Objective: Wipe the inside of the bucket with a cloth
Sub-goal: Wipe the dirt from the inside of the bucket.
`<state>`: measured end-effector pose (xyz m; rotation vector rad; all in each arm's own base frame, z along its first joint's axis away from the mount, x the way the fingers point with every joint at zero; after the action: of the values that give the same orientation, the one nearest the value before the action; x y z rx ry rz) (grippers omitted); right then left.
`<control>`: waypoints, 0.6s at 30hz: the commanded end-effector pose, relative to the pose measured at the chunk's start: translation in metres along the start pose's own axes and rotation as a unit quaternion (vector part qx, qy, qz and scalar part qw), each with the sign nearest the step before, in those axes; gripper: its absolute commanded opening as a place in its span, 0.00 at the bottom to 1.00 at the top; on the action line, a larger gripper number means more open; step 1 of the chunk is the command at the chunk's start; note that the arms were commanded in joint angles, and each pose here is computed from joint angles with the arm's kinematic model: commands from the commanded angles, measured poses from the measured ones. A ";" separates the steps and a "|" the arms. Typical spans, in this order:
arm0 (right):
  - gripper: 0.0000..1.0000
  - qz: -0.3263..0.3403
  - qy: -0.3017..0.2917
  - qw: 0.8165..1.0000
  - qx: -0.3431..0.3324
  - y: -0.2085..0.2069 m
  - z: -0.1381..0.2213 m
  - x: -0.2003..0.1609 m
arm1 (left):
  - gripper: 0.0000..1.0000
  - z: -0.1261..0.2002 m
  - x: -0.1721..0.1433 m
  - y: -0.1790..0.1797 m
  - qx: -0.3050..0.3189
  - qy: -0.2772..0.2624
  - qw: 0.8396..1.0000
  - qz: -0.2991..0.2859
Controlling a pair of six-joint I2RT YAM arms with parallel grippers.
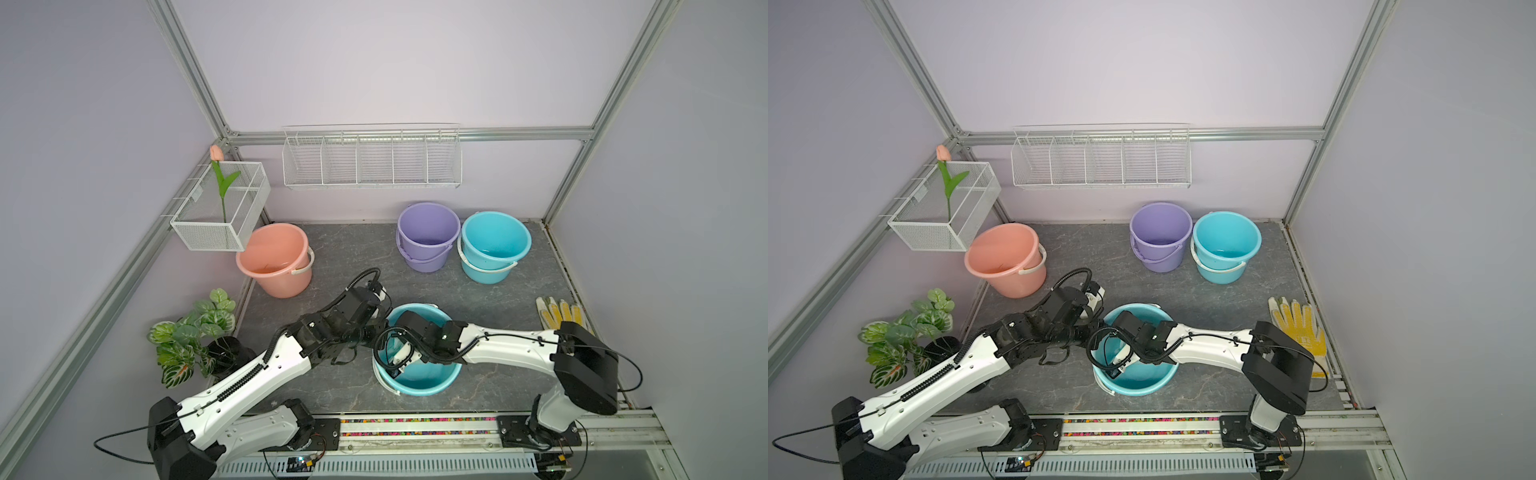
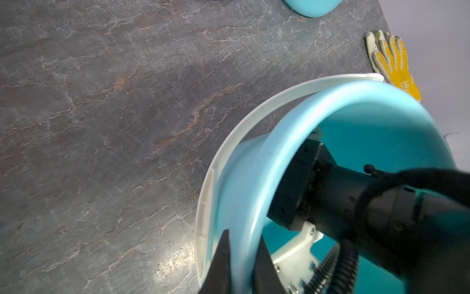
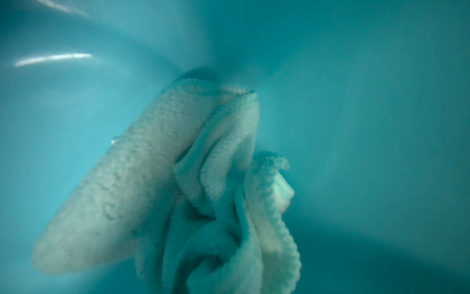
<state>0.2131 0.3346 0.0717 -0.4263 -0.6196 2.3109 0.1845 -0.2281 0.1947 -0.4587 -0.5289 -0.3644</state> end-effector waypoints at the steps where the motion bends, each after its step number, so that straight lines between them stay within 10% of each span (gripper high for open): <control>1: 0.07 -0.026 -0.032 0.998 0.051 0.032 -0.027 0.015 | 0.00 0.010 0.014 -0.014 -0.033 -0.032 0.999 -0.002; 18: 0.07 -0.077 -0.035 0.991 -0.104 -0.038 0.103 -0.021 | 0.00 0.011 0.014 -0.007 -0.017 -0.042 0.999 0.019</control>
<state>0.2017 0.3254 0.1572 -0.3457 -0.8925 2.1509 0.1858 -0.2269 0.2012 -0.4784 -0.5554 -0.3334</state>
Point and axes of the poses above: each gripper's point midway between its finger pads, its own z axis back along the fingers, its own y axis along the line the jaws close on, x = y × z, the point moved 1 cm from there along z, back along the fingers, and after that the axes turned 1 degree about -z, right-handed, at the moved point
